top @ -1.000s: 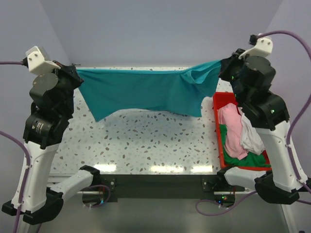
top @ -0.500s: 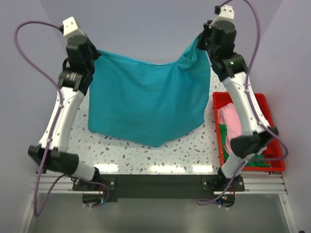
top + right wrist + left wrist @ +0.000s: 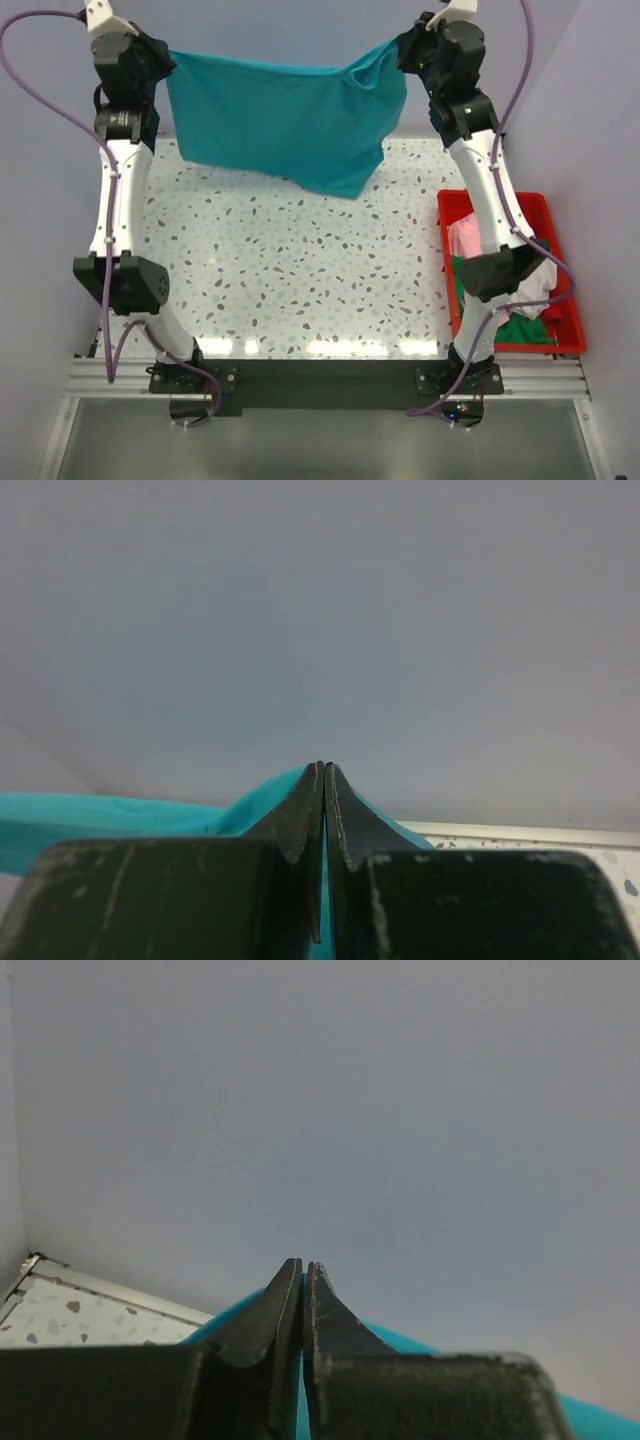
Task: Fold and stack the t-shirts
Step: Flatten the tshirt out
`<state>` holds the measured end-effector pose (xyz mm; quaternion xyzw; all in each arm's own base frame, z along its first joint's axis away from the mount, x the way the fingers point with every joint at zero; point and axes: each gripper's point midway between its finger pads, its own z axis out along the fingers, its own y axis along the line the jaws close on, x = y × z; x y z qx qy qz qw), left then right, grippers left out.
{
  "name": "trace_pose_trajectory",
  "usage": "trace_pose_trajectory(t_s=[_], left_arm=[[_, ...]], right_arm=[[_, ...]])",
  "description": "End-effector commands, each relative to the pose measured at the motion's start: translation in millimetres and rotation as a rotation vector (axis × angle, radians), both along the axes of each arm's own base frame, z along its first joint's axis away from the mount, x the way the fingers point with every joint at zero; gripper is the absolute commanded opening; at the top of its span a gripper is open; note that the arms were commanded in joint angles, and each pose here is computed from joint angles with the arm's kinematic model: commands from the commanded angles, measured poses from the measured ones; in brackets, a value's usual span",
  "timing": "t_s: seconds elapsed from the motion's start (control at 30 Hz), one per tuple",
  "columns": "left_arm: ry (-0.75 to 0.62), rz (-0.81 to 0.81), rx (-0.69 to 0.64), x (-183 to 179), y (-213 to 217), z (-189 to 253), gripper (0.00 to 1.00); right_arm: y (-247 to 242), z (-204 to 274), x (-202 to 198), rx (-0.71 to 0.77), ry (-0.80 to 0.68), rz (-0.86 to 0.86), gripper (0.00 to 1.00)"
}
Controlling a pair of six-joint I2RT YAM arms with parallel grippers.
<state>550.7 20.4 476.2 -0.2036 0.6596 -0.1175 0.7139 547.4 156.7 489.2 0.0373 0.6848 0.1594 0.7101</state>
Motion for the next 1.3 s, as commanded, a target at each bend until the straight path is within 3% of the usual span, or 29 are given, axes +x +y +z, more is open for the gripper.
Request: trace_pose_trajectory(t_s=[0.0,0.1,0.23,0.3,0.33,0.4,0.43,0.53,0.67,0.73,0.77,0.83,0.9,1.0,1.07,1.27], left_arm=[[-0.178,-0.005,-0.008,-56.9,11.3,58.5,0.0],[-0.099,0.001,-0.026,-71.1,17.7,21.6,0.0],[0.009,0.01,-0.072,-93.7,17.2,-42.9,0.0],[0.096,0.013,-0.114,-109.2,14.2,-93.1,0.0],[0.128,0.008,-0.13,-115.1,11.4,-112.8,0.0],[0.223,0.023,-0.182,-137.9,8.8,-171.4,0.0],[0.257,0.033,-0.199,-146.4,8.4,-192.7,0.0],[0.401,0.085,-0.265,-185.4,7.2,-275.8,0.0],[0.579,0.17,-0.336,-241.5,6.4,-372.5,0.0],[0.599,0.185,-0.351,-254.3,5.8,-385.9,0.01],[0.623,0.202,-0.365,-261.8,5.8,-394.5,0.07],[0.642,0.227,-0.37,-271.3,7.7,-401.9,0.15],[0.647,0.238,-0.375,-278.5,8.0,-402.1,0.28],[0.645,0.266,-0.375,-288.2,11.1,-397.9,0.49],[0.662,0.301,-0.382,-299.0,14.2,-398.3,0.57],[0.703,0.442,-0.373,-327.1,31.0,-396.9,0.57]], right_arm=[[-18.4,94.9,-60.1,0.066,-0.234,0.01,0.0],[-19.5,67.5,-72.5,0.072,-0.159,0.022,0.0],[-19.1,-34.3,-87.6,0.067,0.049,0.034,0.0],[-22.2,-53.8,-112.0,0.1,0.082,0.047,0.0],[-23.2,-108.6,-115.5,0.085,0.186,0.04,0.0],[-23.6,-135.1,-141.3,0.117,0.233,0.068,0.0],[-24.0,-187.2,-152.6,0.108,0.333,0.068,0.0],[-23.5,-266.4,-187.5,0.148,0.485,0.086,0.0],[-13.3,-346.2,-229.2,0.176,0.673,0.133,0.0],[-11.9,-376.8,-249.6,0.159,0.759,0.128,0.0],[-12.4,-383.8,-254.9,0.153,0.781,0.12,0.0],[-11.4,-400.5,-272.4,0.121,0.847,0.115,0.16],[-10.3,-400.8,-281.9,0.109,0.857,0.117,0.43],[-14.8,-393.8,-296.3,0.092,0.841,0.084,0.6],[-22.4,-392.9,-305.6,0.079,0.854,0.056,0.63],[-33.6,-386.7,-313.9,0.077,0.837,0.012,0.61]])
